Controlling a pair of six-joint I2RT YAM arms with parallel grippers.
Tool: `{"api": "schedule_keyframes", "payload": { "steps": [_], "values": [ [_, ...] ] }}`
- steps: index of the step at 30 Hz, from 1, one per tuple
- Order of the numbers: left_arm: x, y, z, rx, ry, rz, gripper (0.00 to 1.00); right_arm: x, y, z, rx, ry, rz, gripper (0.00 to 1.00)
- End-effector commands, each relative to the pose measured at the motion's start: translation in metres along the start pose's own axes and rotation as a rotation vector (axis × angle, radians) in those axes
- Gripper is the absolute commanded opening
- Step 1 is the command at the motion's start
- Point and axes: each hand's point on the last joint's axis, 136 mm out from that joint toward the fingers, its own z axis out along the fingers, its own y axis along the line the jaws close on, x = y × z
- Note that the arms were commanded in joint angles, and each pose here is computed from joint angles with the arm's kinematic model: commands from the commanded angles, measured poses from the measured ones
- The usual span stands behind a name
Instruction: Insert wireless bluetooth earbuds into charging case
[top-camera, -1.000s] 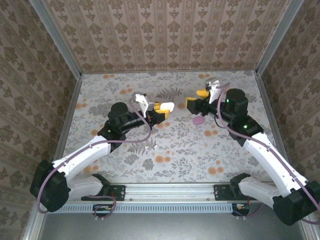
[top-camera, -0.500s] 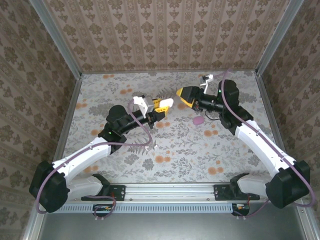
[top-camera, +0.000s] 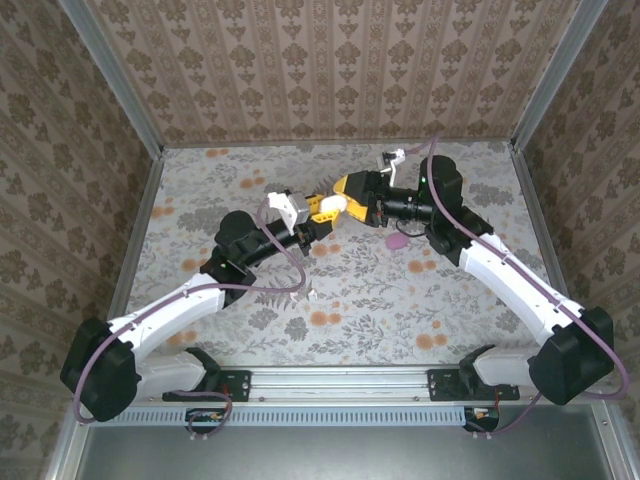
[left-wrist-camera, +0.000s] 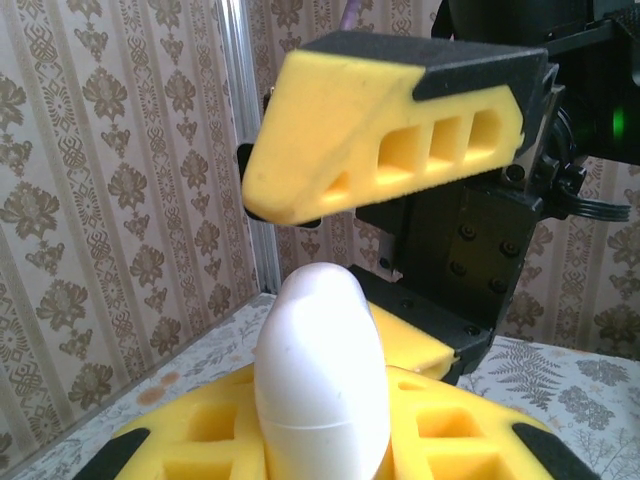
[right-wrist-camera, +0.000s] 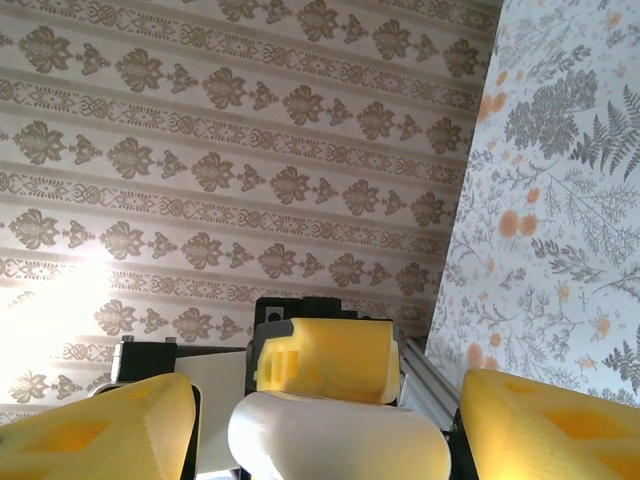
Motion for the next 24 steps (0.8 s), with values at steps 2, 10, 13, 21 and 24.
{"api": "schedule_keyframes", "payload": {
  "steps": [2,10,13,21,24],
  "values": [
    [-0.014,0.000,0.002,-0.008,-0.049,0.040,0.23,0.007,0.009,0.004,-0.019,0.050,0.019,0.69],
    [-0.009,0.000,0.005,-0.008,-0.029,0.032,0.24,0.010,0.012,0.003,-0.018,0.063,-0.001,0.58],
    [-0.007,0.000,0.006,-0.007,-0.018,0.025,0.24,0.009,0.011,0.002,-0.009,0.054,-0.019,0.54],
    [-0.004,-0.001,0.006,-0.005,-0.002,0.017,0.24,0.008,0.013,-0.006,0.023,0.021,-0.093,0.52],
    [-0.004,-0.002,0.007,-0.003,0.001,0.014,0.24,0.009,0.015,-0.008,0.032,0.021,-0.113,0.52]
  ]
}}
